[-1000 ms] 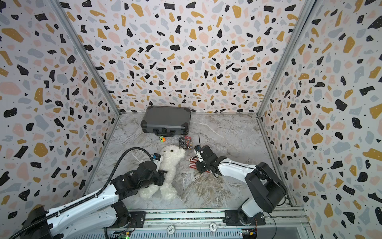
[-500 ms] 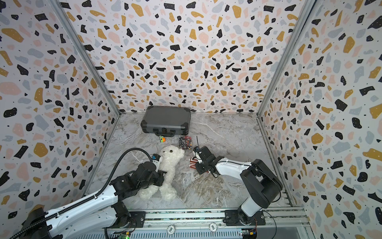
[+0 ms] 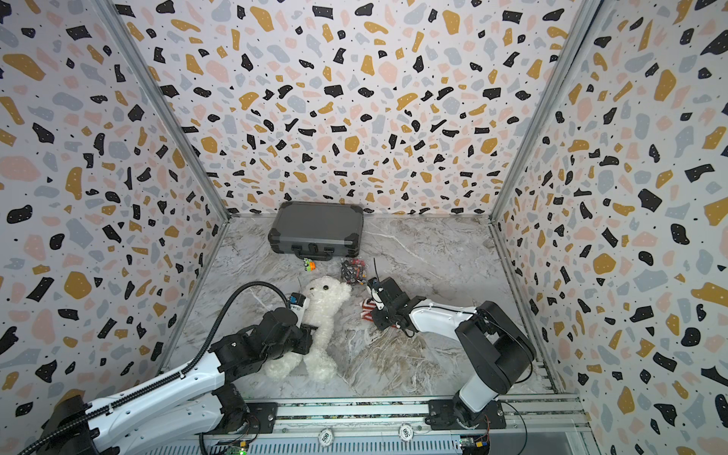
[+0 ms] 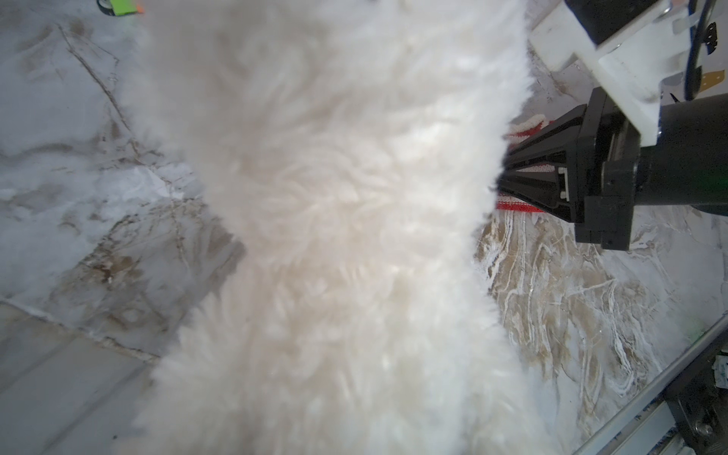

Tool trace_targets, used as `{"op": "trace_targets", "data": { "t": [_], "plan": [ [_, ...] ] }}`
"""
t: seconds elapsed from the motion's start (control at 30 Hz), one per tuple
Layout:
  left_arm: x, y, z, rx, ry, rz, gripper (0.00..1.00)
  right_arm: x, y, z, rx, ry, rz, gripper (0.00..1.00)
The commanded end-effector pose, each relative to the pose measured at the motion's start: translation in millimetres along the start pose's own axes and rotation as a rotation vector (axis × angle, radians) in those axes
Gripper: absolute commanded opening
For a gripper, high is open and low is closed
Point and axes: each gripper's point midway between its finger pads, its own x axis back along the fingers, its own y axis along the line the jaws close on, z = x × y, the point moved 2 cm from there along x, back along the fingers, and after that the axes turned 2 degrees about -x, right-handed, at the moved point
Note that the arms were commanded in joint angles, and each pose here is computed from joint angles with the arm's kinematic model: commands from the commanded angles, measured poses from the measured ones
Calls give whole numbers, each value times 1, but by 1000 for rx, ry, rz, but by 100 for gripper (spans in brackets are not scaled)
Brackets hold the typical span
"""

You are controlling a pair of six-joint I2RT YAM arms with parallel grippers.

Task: Dress the teddy bear

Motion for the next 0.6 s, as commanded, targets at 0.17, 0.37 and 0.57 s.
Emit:
{"op": "trace_targets", "data": {
  "t": [0.17, 0.37, 0.57],
  "plan": [
    [-1, -2, -7, -4, -35, 1, 24, 24, 13, -39, -9, -125, -16, 3],
    [-5, -1, -5, -5, -28, -4, 24, 13, 12, -39, -22, -113, -11, 2],
    [-6, 0, -4, -5, -25, -9, 24, 9, 9, -32, -1, -79, 0, 12]
  ]
}}
